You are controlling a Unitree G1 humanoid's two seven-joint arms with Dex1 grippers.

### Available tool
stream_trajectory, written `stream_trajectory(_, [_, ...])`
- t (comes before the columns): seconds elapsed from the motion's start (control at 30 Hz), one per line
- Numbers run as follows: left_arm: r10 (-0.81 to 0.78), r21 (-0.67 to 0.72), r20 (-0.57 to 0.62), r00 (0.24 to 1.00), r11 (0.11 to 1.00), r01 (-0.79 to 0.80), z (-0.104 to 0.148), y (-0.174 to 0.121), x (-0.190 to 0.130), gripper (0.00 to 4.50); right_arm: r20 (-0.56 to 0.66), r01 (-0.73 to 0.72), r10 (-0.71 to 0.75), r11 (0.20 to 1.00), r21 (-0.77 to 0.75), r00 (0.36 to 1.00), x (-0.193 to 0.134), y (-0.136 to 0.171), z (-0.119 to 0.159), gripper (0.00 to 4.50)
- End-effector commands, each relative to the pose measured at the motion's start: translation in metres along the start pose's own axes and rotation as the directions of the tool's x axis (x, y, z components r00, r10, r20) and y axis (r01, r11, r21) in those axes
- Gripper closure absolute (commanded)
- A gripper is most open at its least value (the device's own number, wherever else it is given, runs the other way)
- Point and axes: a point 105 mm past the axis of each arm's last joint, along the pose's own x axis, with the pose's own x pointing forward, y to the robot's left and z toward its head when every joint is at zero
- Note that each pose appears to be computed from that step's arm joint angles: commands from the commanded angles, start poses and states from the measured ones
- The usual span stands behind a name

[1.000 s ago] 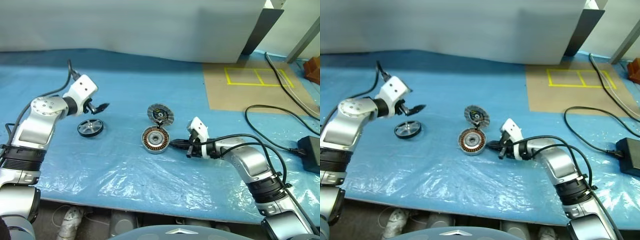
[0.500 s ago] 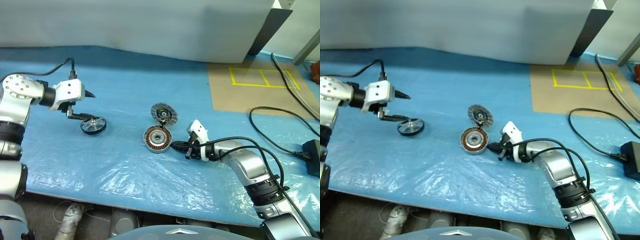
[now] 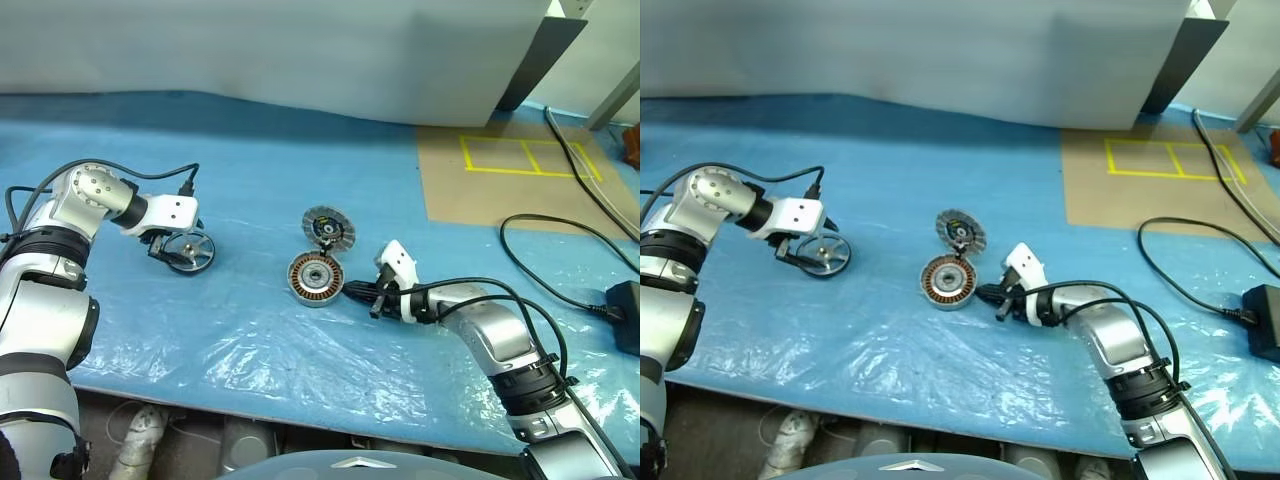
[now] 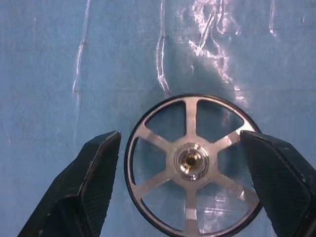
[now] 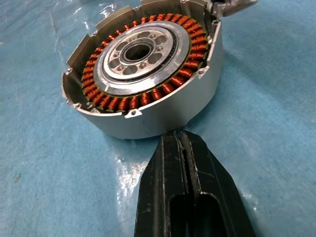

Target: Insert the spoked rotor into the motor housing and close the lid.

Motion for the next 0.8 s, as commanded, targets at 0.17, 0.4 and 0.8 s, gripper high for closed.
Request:
stream_trajectory(0.17, [0.037, 0.002, -0.024, 0.999, 0.999, -0.037, -0.005, 0.005, -0.012, 0.45, 0.149, -0.007, 0.026, 0.992, -0.127, 0.988, -0.042, 0.009, 0.052, 4.47])
stream_trajectory(0.4, [0.049, -0.011, -0.013, 0.999, 0.999, -0.049, -0.006, 0.004, -0.003, 0.45, 0.123, -0.006, 0.037, 0.970, -0.244, 0.992, -0.059, 0.015, 0.071, 4.47])
stream_trajectory(0.8, [0.019, -0.018, 0.001, 1.000, 1.000, -0.019, -0.008, -0.003, 0.000, 2.76, 0.077, 0.007, 0.011, 0.972, -0.235, 0.997, -0.051, 0.013, 0.057, 4.50])
